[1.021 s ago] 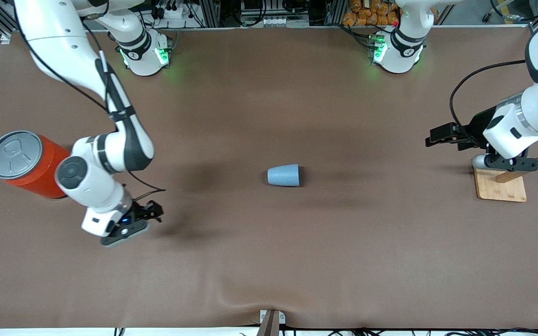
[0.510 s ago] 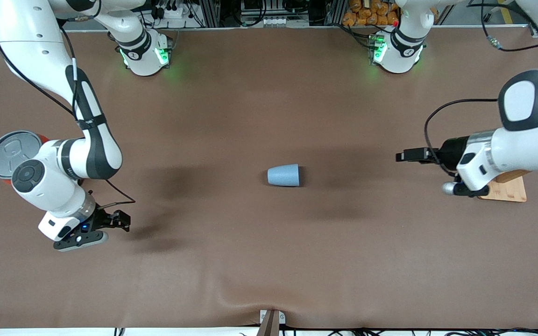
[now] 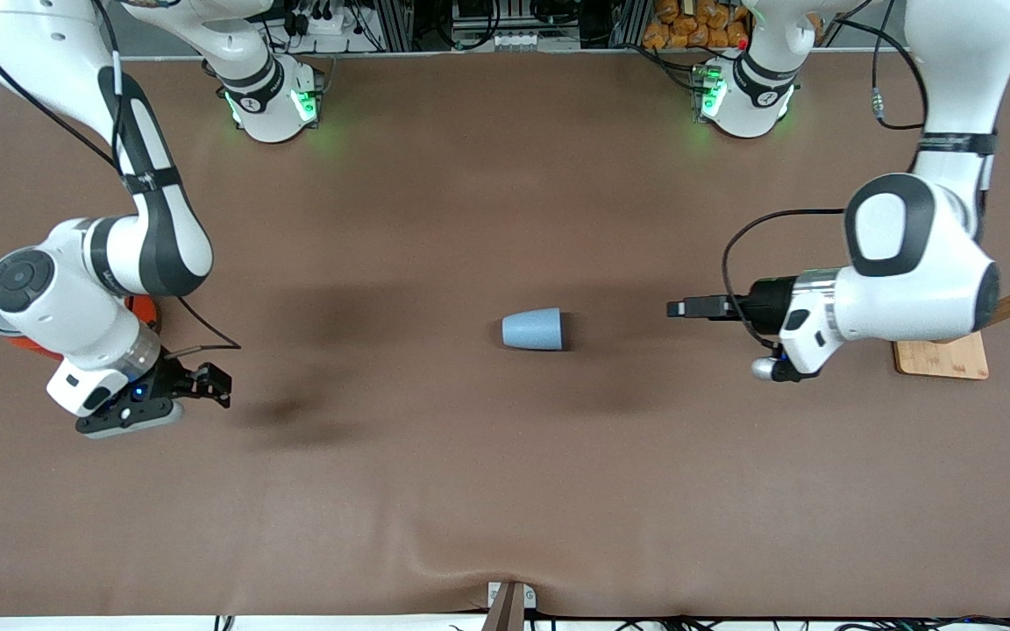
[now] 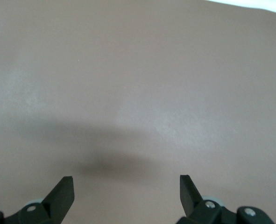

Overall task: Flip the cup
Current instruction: 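Withdraw the right gripper while the left gripper reaches toward the cup, then grasp the lying blue cup's base with the left gripper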

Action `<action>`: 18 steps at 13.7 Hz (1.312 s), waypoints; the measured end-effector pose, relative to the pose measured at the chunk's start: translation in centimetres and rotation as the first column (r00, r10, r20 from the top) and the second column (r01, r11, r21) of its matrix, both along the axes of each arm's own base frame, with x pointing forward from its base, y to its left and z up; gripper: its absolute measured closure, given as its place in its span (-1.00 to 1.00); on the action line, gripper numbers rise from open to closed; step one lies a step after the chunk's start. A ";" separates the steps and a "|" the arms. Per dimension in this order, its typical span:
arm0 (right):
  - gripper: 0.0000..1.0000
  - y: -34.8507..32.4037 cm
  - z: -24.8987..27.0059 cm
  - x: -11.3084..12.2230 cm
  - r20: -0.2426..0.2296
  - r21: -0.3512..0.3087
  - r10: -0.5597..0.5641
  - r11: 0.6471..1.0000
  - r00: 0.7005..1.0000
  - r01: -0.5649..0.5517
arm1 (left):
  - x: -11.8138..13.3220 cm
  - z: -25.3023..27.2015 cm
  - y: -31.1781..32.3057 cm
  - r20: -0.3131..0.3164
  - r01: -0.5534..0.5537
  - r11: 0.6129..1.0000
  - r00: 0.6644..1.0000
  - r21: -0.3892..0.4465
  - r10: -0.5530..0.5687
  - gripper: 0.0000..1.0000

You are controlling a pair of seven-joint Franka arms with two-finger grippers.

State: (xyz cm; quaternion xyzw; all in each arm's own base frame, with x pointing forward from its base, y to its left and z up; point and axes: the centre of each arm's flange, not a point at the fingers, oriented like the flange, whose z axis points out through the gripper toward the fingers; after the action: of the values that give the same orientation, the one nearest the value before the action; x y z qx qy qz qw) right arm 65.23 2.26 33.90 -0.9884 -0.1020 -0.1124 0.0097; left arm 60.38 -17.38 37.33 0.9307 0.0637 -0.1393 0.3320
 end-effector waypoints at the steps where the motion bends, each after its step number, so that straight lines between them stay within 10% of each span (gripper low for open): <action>1: -1.00 -0.8 0.3 -0.5 -0.001 0.001 -0.012 1.000 1.000 0.012 | -0.2 -0.8 -0.6 0.014 -0.017 1.000 1.000 0.004 0.017 -1.00; 6: -1.00 -3.3 4.9 -2.6 -0.074 0.017 -0.054 0.998 0.996 0.055 | -1.7 -4.6 -4.2 0.070 0.014 1.000 0.997 0.013 -0.015 -0.77; 13: -1.00 -3.9 17.8 -8.4 -0.253 -0.042 -0.209 0.978 0.945 0.205 | -4.6 -12.9 -6.0 0.111 0.011 0.983 0.994 -0.186 0.010 -0.44; 18: -1.00 -4.3 23.6 -10.4 -0.216 -0.056 -0.267 0.964 0.939 0.262 | -6.2 -18.7 -6.5 0.144 -0.013 0.943 0.987 -0.333 0.064 -0.37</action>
State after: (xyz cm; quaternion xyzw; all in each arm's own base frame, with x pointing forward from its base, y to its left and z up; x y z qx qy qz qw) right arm 54.83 -2.08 57.45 -0.9995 0.0319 -0.0006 -0.0073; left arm 54.15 -23.84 18.66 0.8683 0.0320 -0.0697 0.4900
